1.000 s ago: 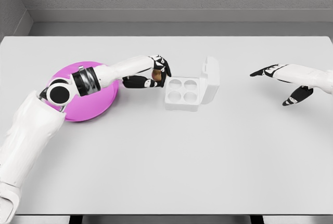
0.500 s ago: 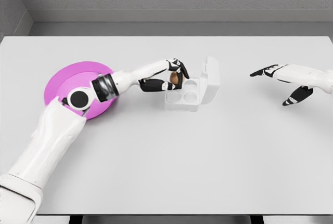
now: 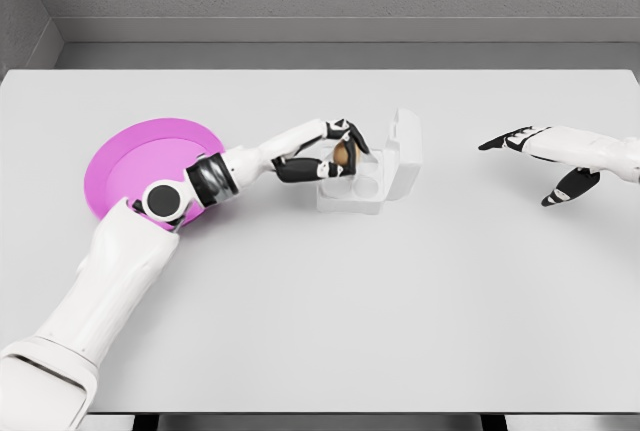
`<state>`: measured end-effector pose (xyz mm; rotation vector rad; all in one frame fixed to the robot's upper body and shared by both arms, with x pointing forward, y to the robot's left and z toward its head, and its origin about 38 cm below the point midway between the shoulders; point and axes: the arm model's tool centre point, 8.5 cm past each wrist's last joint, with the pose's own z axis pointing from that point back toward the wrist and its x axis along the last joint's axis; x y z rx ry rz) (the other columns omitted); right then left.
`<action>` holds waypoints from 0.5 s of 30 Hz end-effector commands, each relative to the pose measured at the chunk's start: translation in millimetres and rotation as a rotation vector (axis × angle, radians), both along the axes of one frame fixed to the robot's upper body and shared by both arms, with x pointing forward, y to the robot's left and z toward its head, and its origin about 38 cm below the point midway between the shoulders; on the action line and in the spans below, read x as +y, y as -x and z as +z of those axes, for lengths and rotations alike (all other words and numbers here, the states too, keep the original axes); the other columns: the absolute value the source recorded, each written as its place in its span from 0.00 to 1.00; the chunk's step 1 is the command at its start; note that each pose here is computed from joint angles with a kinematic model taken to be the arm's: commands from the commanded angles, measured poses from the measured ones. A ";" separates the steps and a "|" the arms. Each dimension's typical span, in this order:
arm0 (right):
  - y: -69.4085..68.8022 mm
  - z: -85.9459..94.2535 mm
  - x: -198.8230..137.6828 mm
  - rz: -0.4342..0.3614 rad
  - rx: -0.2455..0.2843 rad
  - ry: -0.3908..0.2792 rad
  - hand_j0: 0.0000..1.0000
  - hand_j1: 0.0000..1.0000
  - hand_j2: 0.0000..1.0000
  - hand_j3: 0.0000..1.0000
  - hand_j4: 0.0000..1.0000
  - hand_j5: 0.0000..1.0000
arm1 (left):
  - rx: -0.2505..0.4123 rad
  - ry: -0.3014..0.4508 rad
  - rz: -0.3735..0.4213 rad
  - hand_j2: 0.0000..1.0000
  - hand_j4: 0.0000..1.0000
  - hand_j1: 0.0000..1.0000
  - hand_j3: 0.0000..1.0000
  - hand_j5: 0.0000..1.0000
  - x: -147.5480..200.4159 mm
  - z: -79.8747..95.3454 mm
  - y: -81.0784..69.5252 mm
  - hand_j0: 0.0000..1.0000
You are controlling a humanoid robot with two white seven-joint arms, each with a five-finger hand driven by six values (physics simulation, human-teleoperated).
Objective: Pack egg into the box and close the box lid
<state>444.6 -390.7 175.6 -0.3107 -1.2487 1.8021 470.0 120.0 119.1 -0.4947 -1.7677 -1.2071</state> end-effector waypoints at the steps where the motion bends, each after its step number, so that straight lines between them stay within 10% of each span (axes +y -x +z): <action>1: -0.1 0.8 -0.1 -0.003 0.000 -0.006 1.00 1.00 1.00 1.00 1.00 1.00 | 0.025 0.034 0.015 0.25 0.25 0.25 0.25 0.25 2.6 -2.5 -1.6 0.25; 15: -0.1 0.8 -0.1 -0.003 0.000 -0.006 1.00 1.00 1.00 1.00 1.00 1.00 | 0.077 0.032 0.008 0.26 0.26 0.26 0.26 0.26 -12.4 -20.8 2.5 0.26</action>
